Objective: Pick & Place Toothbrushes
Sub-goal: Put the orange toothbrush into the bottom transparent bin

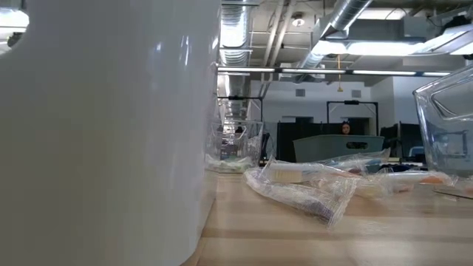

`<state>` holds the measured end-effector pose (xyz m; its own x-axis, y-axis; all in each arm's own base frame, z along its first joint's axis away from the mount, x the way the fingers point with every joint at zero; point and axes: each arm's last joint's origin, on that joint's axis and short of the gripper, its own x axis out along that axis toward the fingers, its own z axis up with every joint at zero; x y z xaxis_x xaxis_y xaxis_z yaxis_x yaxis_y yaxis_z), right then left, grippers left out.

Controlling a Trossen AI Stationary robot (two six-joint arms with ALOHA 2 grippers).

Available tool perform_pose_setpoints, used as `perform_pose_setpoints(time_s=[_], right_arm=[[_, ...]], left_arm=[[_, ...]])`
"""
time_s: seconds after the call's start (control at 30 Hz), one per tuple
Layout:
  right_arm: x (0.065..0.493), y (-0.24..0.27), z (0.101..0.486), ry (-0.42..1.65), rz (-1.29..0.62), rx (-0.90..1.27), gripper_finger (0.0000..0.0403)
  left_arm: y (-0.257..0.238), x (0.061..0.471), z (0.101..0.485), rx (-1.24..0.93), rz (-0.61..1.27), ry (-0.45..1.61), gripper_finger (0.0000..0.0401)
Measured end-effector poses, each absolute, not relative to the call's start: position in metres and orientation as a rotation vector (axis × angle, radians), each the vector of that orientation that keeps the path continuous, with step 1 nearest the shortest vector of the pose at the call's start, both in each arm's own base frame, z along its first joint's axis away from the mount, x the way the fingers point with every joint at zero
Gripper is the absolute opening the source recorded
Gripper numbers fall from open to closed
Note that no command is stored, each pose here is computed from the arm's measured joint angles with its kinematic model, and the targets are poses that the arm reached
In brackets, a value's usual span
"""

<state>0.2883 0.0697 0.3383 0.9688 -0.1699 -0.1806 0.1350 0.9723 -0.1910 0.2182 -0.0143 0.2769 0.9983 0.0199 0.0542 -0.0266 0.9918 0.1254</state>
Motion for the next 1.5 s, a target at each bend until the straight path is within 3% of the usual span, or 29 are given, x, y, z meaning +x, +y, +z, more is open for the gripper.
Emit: perform_pose_setpoints(time_s=[0.27,0.37,0.57,0.83,1.1,1.33,1.5], right_arm=[[0.288,0.034,0.310,0.461,-0.264,-0.222,0.0103],[0.286,0.026,0.291,0.567,-0.287,-0.219,0.0103],[0.285,0.019,0.276,0.587,-0.301,-0.240,0.0103],[0.283,0.010,0.261,0.576,-0.332,-0.226,0.0103],[0.284,0.000,0.249,0.449,-0.354,-0.263,0.0103],[0.284,0.005,0.243,0.263,-0.201,-0.227,0.0103],[0.282,0.002,0.240,0.213,-0.207,-0.211,0.0103]], left_arm=[[0.017,0.218,0.286,0.324,0.173,-0.124,0.0218],[0.027,0.222,0.283,0.351,0.139,-0.131,0.0218],[0.040,0.249,0.262,0.336,0.080,-0.169,0.0218],[0.044,0.269,0.248,0.338,0.092,-0.312,0.0218],[0.046,0.281,0.231,0.322,0.085,-0.279,0.0218],[0.048,0.294,0.224,0.318,0.081,-0.252,0.0218],[0.049,0.301,0.218,0.308,0.077,-0.234,0.0218]])
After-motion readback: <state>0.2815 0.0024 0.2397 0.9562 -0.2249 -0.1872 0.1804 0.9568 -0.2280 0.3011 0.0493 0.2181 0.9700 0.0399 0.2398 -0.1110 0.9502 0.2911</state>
